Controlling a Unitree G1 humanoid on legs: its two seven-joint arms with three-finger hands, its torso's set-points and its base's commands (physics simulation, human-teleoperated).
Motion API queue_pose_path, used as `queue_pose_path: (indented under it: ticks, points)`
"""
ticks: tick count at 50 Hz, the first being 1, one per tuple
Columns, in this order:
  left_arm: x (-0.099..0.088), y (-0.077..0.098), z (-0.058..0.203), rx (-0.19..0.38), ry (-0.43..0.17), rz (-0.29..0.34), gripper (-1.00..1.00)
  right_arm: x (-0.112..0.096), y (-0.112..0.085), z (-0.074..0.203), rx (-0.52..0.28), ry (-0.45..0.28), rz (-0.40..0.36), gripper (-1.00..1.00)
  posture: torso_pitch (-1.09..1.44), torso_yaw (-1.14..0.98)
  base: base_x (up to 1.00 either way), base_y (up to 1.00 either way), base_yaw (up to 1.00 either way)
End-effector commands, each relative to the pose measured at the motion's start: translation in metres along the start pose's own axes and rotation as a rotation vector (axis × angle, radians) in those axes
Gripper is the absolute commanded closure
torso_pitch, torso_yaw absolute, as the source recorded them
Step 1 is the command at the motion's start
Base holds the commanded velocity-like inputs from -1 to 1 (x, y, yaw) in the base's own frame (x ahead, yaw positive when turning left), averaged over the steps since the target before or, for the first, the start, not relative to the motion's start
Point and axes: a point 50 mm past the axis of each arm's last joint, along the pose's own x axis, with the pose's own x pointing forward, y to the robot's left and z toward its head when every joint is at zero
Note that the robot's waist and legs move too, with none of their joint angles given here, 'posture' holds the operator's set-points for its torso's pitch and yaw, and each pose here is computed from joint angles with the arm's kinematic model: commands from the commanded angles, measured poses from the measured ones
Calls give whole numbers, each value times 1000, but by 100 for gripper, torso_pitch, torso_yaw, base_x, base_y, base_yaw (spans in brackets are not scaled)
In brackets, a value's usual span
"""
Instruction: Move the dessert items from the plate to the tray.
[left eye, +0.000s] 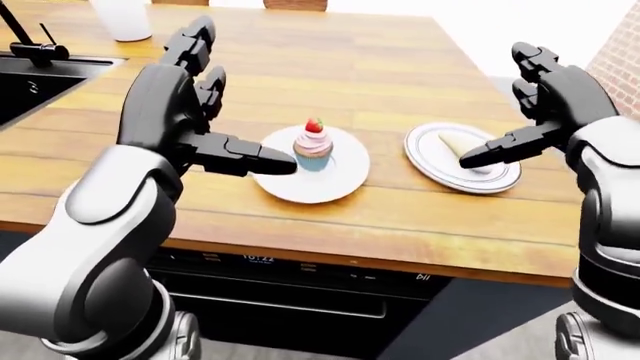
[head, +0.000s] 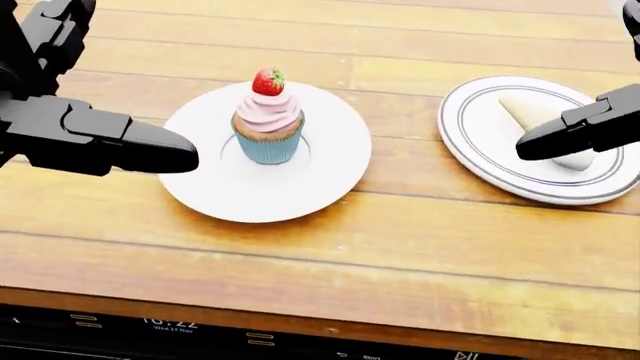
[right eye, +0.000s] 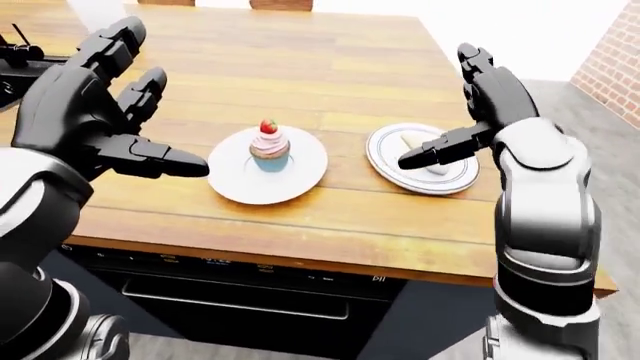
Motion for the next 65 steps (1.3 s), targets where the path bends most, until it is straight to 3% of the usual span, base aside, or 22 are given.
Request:
queue_pose_path:
  ticks: [1,13,20,30,57,65]
  points:
    - [-1,1,12,8,-76,10,-100,0,-14,17,-86,-77,-65,-100,0,0,0,0,0]
    - [-3,1,11,0,-79,7,-100,38,-3,25,-230,-22,-43,-100,0,0,0,0,0]
    - [-2,2,12,-1,-80,9,-100,54,7,14,-305,13,-30,-97,0,0,0,0,0]
    - [-2,2,12,-1,-79,8,-100,72,15,1,-318,51,-37,-54,0,0,0,0,0]
    - [-2,3,7,0,-74,5,-100,89,23,-39,-302,160,-40,-41,0,0,0,0,0]
    - [-2,2,8,-1,-77,5,-100,86,25,-52,-299,220,-6,-23,0,0,0,0,0]
